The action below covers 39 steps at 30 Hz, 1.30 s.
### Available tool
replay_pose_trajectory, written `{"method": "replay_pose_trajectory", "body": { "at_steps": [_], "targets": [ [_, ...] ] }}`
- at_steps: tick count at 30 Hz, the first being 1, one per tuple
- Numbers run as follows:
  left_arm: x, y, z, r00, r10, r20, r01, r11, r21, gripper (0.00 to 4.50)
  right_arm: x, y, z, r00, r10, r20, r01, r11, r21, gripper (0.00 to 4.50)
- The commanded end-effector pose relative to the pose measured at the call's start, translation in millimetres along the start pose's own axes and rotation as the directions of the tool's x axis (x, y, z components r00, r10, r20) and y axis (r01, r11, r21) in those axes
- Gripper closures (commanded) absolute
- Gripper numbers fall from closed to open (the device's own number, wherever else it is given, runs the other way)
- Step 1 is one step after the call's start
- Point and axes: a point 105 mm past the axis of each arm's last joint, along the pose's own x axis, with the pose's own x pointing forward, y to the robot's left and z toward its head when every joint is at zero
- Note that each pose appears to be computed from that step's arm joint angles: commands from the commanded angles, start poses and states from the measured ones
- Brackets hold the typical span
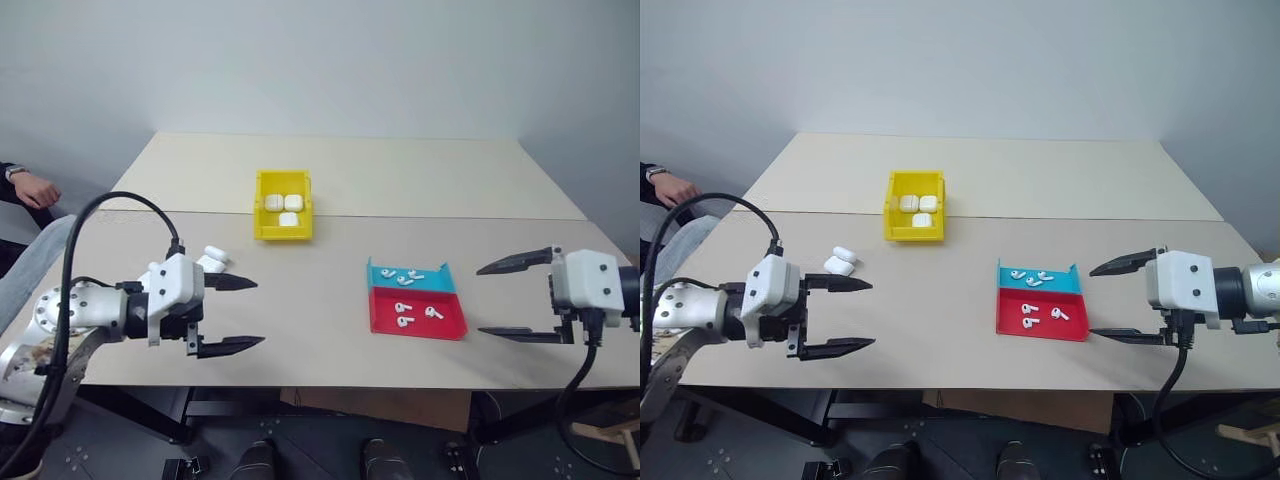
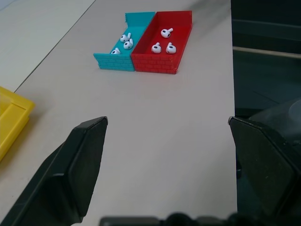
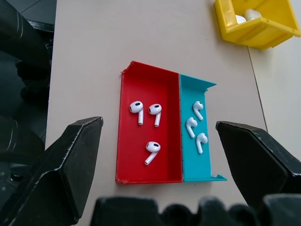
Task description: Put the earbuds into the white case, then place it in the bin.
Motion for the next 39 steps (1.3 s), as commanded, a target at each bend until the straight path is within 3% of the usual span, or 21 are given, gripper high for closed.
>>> {"method": "replay_pose_trajectory", "body": {
  "at_steps": [1, 13, 18, 22, 27, 32, 39],
  "targets": [
    [-3.0, 2.2, 7.6, 1.0, -0.004, 0.003, 0.004, 0.998, 0.062, 0.0, -3.4, -5.5, 6.2, 1.0, -0.024, 0.006, 0.025, 0.999, -0.04, 0.02],
    [-5.0, 12.6, 2.3, 0.994, 0.103, -0.047, -0.102, 0.995, 0.025, 0.0, 0.9, -4.1, 3.5, 1.0, -0.027, 0.007, 0.027, 0.999, -0.038, 0.02],
    [-21.9, 19.4, -11.6, 0.972, 0.154, -0.175, -0.156, 0.988, 0.001, 0.0, 2.3, -2.4, 1.9, 1.0, -0.031, 0.006, 0.031, 0.999, -0.036, 0.02],
    [-45.1, 37.7, -34.1, 0.932, 0.149, -0.33, -0.198, 0.973, -0.121, 0.0, 4.0, -2.3, 3.6, 0.999, -0.032, 0.02, 0.033, 0.999, -0.032, 0.02],
    [-65.9, 69.5, -50.6, 0.889, 0.158, -0.43, -0.268, 0.94, -0.21, 0.0, 7.8, -3.1, 1.7, 0.999, -0.04, 0.023, 0.041, 0.999, -0.034, 0.02],
    [-88.5, 98.3, -70.6, 0.781, 0.148, -0.607, -0.339, 0.916, -0.213, 0.0, 9.7, -4.2, 3.3, 0.999, -0.044, 0.029, 0.045, 0.998, -0.035, 0.02],
    [-113.2, 129.9, -58.1, 0.706, 0.069, -0.705, -0.363, 0.89, -0.276, 0.0, 12.0, -3.5, 2.4, 0.999, -0.033, 0.026, 0.033, 0.999, -0.022, 0.02]
  ]
}}
